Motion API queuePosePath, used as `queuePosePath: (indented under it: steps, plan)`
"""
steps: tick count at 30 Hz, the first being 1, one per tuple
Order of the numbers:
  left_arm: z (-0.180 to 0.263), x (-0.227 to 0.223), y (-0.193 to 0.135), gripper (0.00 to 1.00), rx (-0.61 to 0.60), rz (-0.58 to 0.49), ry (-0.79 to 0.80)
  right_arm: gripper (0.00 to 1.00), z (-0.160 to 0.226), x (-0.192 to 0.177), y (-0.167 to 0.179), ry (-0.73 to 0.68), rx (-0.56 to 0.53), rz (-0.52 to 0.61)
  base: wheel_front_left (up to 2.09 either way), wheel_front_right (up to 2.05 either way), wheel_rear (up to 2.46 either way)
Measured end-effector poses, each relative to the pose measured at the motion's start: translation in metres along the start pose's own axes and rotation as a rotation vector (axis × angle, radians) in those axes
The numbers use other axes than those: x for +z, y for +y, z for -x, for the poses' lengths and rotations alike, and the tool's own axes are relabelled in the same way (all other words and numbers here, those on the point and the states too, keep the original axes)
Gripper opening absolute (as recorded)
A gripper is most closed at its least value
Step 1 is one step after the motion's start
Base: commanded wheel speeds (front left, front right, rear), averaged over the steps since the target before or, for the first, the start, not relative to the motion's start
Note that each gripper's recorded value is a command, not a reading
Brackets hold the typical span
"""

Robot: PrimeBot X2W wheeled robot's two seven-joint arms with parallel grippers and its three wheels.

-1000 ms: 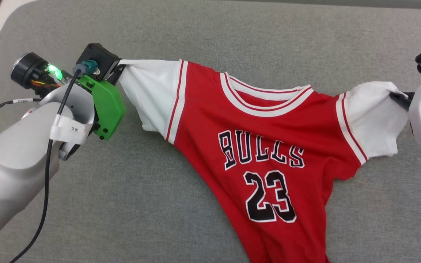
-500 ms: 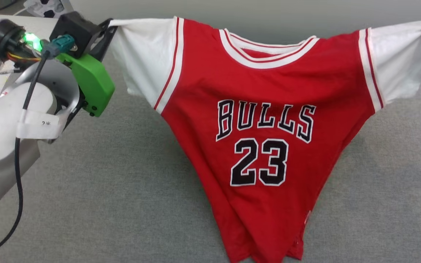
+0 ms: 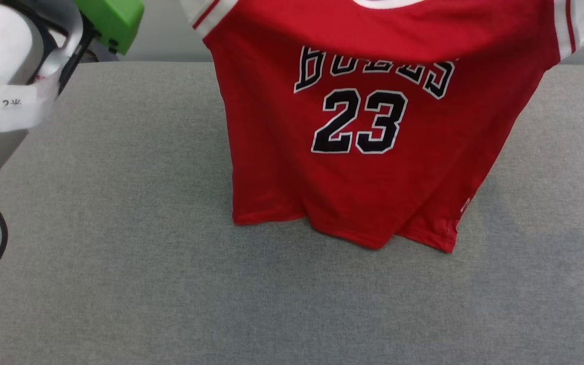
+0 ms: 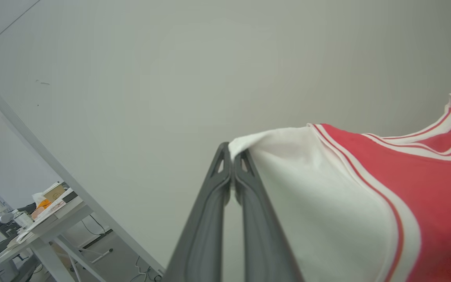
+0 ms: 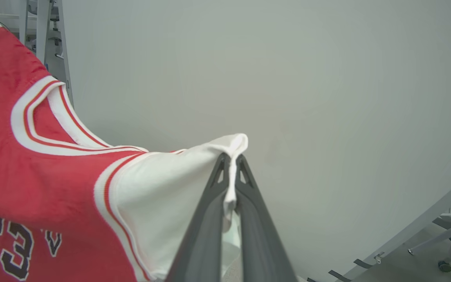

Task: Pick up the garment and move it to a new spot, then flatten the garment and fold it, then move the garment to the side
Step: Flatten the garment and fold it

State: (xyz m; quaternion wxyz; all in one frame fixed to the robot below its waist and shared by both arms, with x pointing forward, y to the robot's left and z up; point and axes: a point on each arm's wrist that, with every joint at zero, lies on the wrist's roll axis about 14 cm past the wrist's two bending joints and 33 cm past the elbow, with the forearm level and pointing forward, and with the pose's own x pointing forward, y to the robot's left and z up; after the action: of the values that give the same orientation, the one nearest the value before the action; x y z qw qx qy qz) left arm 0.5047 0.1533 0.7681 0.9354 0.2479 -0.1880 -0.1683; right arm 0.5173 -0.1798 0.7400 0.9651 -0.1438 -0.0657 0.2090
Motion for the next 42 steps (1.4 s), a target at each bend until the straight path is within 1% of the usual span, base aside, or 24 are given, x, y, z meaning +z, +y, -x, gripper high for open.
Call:
queuePosePath:
  steps: [6,11,14,18,25,30,36,39,42]
  plan:
    - [-0.036,0.002,0.012,0.00,0.015,-0.010,-0.032,0.00,-0.029,0.021,-0.018,-0.076,-0.041,0.016,0.00,0.00,0.00]
    - [-0.073,0.006,0.043,0.00,0.083,-0.045,-0.079,0.00,-0.062,0.042,-0.042,-0.151,-0.100,0.052,0.00,0.00,0.00]
    - [-0.095,0.003,0.063,0.00,0.132,-0.058,-0.112,0.00,-0.088,0.042,-0.053,-0.163,-0.125,0.069,0.00,0.00,0.00]
    - [-0.119,-0.014,0.070,0.00,0.156,-0.047,-0.132,0.00,-0.117,0.033,-0.067,-0.172,-0.156,0.080,0.00,0.00,0.00]
    - [-0.148,-0.066,0.070,0.00,0.185,-0.017,-0.118,0.00,-0.165,-0.004,-0.072,-0.174,-0.163,0.076,0.00,0.00,0.00]
    - [-0.157,-0.116,0.056,0.00,0.173,0.007,-0.063,0.00,-0.189,-0.056,-0.059,-0.107,-0.127,0.072,0.00,0.00,0.00]
    - [-0.144,-0.166,0.034,0.00,0.149,0.044,0.014,0.00,-0.193,-0.105,-0.044,-0.025,-0.089,0.013,0.00,0.00,0.00]
    - [-0.129,-0.183,0.023,0.00,0.139,0.077,0.056,0.00,-0.186,-0.134,-0.024,0.045,-0.040,-0.011,0.00,0.00,0.00]
    - [-0.109,-0.195,0.013,0.00,0.141,0.110,0.087,0.00,-0.176,-0.153,-0.007,0.074,-0.005,-0.045,0.00,0.00,0.00]
